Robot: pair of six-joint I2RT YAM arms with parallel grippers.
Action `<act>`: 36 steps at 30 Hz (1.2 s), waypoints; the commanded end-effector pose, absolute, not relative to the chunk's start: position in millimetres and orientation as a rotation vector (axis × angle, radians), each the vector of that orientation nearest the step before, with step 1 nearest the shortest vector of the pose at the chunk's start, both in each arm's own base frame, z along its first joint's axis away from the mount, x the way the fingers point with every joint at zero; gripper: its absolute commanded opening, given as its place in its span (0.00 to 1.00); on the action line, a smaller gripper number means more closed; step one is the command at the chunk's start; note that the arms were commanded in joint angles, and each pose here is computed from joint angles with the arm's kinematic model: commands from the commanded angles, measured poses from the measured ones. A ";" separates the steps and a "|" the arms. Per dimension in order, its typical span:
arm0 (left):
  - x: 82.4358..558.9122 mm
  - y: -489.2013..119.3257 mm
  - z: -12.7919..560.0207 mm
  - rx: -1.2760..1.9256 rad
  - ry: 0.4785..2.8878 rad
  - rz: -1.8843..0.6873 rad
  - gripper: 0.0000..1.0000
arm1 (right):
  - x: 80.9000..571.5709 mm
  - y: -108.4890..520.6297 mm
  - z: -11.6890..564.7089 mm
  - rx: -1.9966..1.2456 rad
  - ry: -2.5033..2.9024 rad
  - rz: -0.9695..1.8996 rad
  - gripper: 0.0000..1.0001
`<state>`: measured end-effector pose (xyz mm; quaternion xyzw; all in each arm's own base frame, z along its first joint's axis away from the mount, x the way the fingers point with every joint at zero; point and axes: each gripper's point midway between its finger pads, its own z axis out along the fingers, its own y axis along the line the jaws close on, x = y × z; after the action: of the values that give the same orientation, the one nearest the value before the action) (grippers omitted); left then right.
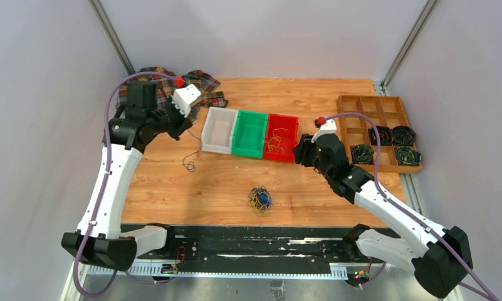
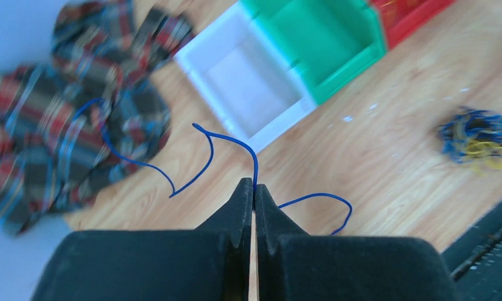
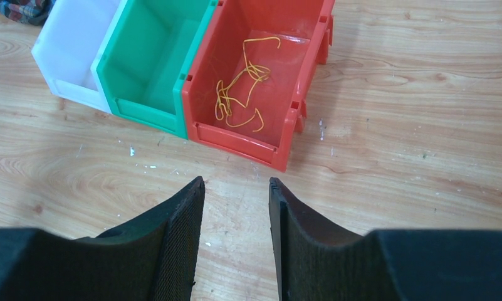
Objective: Untangle the cables
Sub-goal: Pick up the cable at the center of the board, then place the cable in the bin.
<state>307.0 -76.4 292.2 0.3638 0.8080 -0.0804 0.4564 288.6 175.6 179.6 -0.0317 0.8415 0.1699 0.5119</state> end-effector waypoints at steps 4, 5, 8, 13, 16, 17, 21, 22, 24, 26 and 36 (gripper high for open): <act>300.9 -155.0 317.8 1.040 1.912 -0.431 0.01 | 289.9 178.0 218.0 -0.083 1.917 0.428 0.42; 303.4 -163.1 318.4 1.055 1.908 -0.450 0.01 | 289.9 177.7 220.9 -0.085 1.908 0.430 0.43; 312.4 -184.5 313.8 1.115 1.904 -0.478 0.00 | 290.5 173.0 227.6 -0.071 1.883 0.416 0.43; 334.7 -214.6 294.6 1.202 1.922 -0.494 0.01 | 289.9 166.8 229.8 -0.063 1.868 0.390 0.43; 350.3 -228.7 278.2 1.214 1.964 -0.525 0.01 | 289.8 164.7 229.4 -0.059 1.870 0.381 0.43; 354.5 -232.6 274.2 1.217 1.974 -0.532 0.01 | 290.1 163.9 229.9 -0.058 1.870 0.376 0.43; 368.1 -243.9 261.4 1.221 2.007 -0.535 0.01 | 290.8 158.4 229.7 -0.050 1.871 0.346 0.43; 370.3 -246.4 257.9 1.222 2.015 -0.541 0.01 | 291.2 157.1 229.7 -0.048 1.871 0.341 0.43; 374.2 -249.4 249.7 1.222 2.037 -0.540 0.01 | 291.8 155.2 228.6 -0.048 1.873 0.332 0.43; 375.7 -253.3 242.7 1.232 2.050 -0.543 0.00 | 292.3 154.0 227.2 -0.046 1.876 0.327 0.43; 399.9 -268.5 224.0 1.223 2.089 -0.533 0.00 | 293.7 147.7 221.4 -0.032 1.885 0.295 0.43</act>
<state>385.0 -260.0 222.1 0.4741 0.7946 -0.2086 0.3168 292.1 153.8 211.6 -0.0193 0.8123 0.1379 0.5664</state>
